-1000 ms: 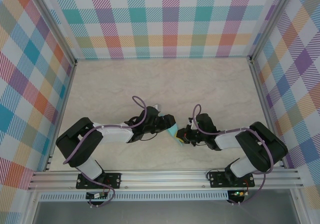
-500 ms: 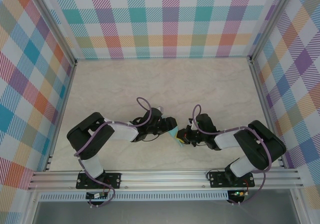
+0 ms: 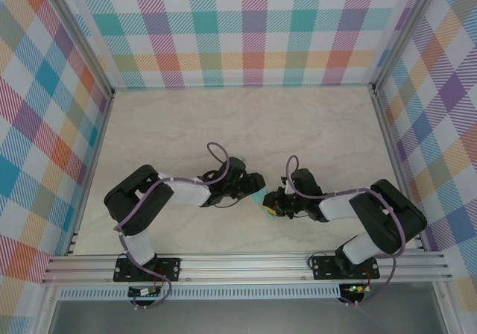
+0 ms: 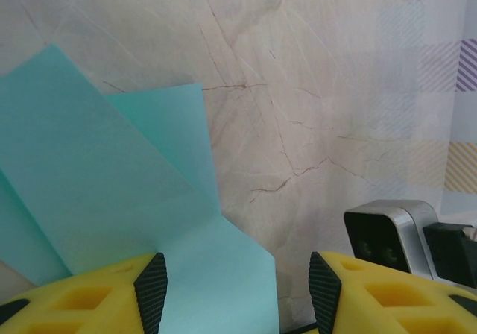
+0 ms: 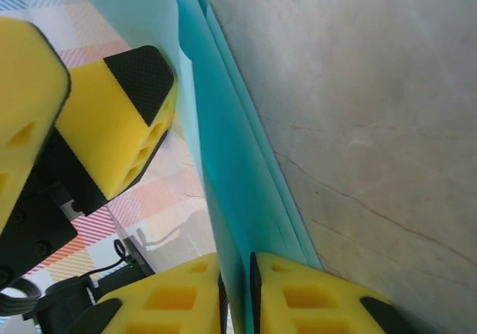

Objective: Fold a paper plane with a square sheet of paper (pick it up from the middle)
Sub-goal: Perform the fifth fold on the wing at the bottom-center of the table.

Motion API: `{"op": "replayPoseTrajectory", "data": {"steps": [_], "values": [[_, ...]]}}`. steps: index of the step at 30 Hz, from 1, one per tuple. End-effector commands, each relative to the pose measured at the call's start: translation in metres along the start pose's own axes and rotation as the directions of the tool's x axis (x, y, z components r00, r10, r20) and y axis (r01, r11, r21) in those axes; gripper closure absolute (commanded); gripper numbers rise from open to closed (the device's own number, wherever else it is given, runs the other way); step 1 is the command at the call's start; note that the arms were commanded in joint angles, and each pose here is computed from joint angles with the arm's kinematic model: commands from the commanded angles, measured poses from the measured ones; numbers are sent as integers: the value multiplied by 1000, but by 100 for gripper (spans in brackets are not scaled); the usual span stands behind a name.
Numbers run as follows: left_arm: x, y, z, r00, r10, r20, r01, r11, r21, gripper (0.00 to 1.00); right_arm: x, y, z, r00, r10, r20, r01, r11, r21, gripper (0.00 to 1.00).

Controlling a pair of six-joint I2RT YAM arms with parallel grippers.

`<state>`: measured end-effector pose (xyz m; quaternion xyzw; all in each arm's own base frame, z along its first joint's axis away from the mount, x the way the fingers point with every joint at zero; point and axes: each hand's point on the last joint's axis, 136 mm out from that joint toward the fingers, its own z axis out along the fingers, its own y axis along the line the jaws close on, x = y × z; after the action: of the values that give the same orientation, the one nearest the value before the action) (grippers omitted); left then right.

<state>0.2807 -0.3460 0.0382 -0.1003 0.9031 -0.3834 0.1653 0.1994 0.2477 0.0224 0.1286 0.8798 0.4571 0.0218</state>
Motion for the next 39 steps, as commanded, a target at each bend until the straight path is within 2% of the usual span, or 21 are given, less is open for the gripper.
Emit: {"op": "replayPoseTrajectory", "data": {"steps": [1,7,12,20,24,28,34,39], "values": [[17,50,15,998,-36,-53,28,988,-151,45,12,-25,-8,999,13,-34,-9,992,125,79],[18,51,17,997,-26,-68,15,986,-163,45,16,-27,-22,997,-55,-58,66,975,210,77],[19,50,18,997,-21,-75,8,986,-164,45,22,-27,-21,992,-78,-97,96,975,201,87],[20,53,16,997,-23,-77,9,985,-173,45,25,-45,-19,992,-57,-113,85,963,256,94],[20,54,15,997,-20,-79,5,983,-181,46,33,-56,-13,987,-22,-161,64,962,266,96],[20,56,13,997,-17,-77,2,982,-191,46,33,-59,-18,989,-31,-145,73,954,292,95],[19,55,14,997,-15,-79,-1,981,-196,46,29,-39,-29,989,-87,-121,116,958,262,84],[19,53,16,996,-15,-83,-2,981,-193,46,38,-43,-33,984,-95,-149,131,957,259,84]]}}
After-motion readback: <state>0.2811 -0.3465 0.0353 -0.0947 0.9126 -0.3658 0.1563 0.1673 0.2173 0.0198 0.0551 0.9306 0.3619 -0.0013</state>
